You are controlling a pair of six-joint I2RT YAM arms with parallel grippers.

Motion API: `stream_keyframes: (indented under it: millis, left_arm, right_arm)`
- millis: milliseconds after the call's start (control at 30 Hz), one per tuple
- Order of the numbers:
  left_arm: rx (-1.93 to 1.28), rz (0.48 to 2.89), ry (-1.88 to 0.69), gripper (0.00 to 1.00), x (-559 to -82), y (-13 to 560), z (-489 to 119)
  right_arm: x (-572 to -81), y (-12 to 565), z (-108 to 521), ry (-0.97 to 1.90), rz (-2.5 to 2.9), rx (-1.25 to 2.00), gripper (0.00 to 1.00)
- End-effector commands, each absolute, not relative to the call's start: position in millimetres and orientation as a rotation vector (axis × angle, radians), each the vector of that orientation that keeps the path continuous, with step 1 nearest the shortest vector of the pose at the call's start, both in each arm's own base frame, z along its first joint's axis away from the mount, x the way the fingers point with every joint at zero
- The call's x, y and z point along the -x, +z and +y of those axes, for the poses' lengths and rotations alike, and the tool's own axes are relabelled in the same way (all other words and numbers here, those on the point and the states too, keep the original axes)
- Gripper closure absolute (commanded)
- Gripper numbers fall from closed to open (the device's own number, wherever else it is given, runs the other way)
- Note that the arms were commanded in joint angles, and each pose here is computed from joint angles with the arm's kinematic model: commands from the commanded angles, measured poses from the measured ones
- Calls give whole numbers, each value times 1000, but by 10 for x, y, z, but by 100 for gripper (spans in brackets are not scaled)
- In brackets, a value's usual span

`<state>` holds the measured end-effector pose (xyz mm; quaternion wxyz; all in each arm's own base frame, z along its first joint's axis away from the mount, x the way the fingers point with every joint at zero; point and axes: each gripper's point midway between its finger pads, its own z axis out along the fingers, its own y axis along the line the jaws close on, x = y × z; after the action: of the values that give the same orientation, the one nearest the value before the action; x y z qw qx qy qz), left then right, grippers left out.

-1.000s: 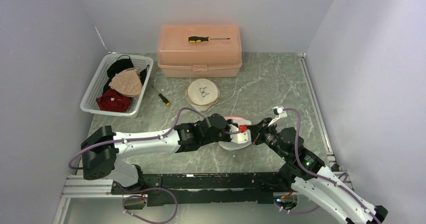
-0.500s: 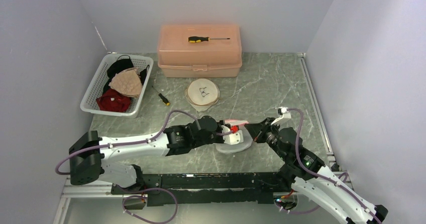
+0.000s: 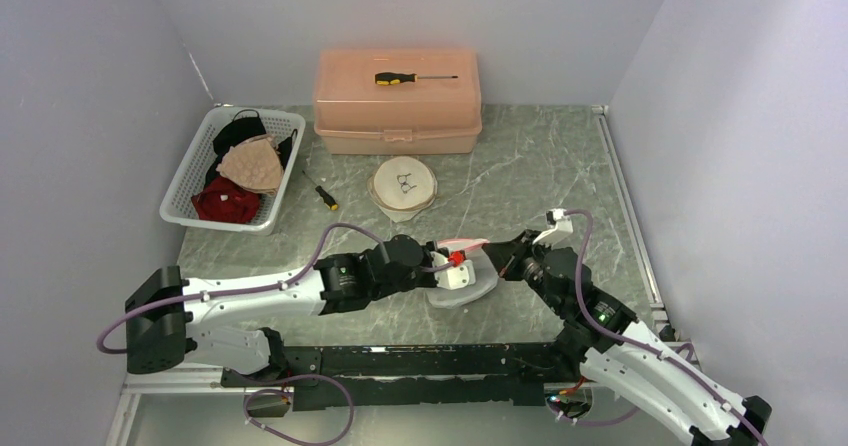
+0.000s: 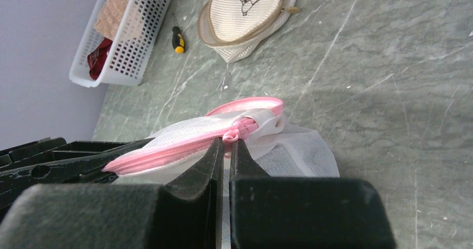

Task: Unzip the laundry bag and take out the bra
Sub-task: Unzip the laundry bag at the center of the board, then open the laundry bag at the center of the board.

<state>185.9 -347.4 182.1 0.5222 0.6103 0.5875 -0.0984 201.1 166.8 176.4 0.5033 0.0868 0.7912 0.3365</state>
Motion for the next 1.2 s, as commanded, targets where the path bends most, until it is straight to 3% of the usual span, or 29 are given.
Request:
stream_keyframes:
  millis: [0,100,233,367,600,800,900,1167]
  left_arm:
    - [-1443,1441,-211,97,-1839,1855,-3324]
    - [-1448,1441,-223,96,-1822,1854,-3344]
    - [-1459,1447,-236,95,-1804,1832,-3396]
    - [-1471,1442,-246,94,-1790,1822,-3468]
    - [-1397,1421,-94,97,-2005,2035,-3437]
    - [-1226,1305,223,97,-2417,2657,-3277]
    - [-1203,1242,265,97,-2485,2876,-3353]
    - [-1238,1262,243,96,-2382,2483,-3496]
  right_arm:
    - [-2170,1852,1444,703,1842,-308,100]
    - [-2117,1958,1517,764,1816,-252,96]
    - [-2028,2160,1582,831,1776,-174,52]
    - [-1965,2329,1611,851,1785,-131,36]
    - [-2019,2338,1455,758,1778,-168,34]
    - [-2099,2258,1330,667,1777,-211,35]
    - [-2124,2217,1319,650,1777,-215,35]
    - [-2124,2028,1367,663,1799,-212,35]
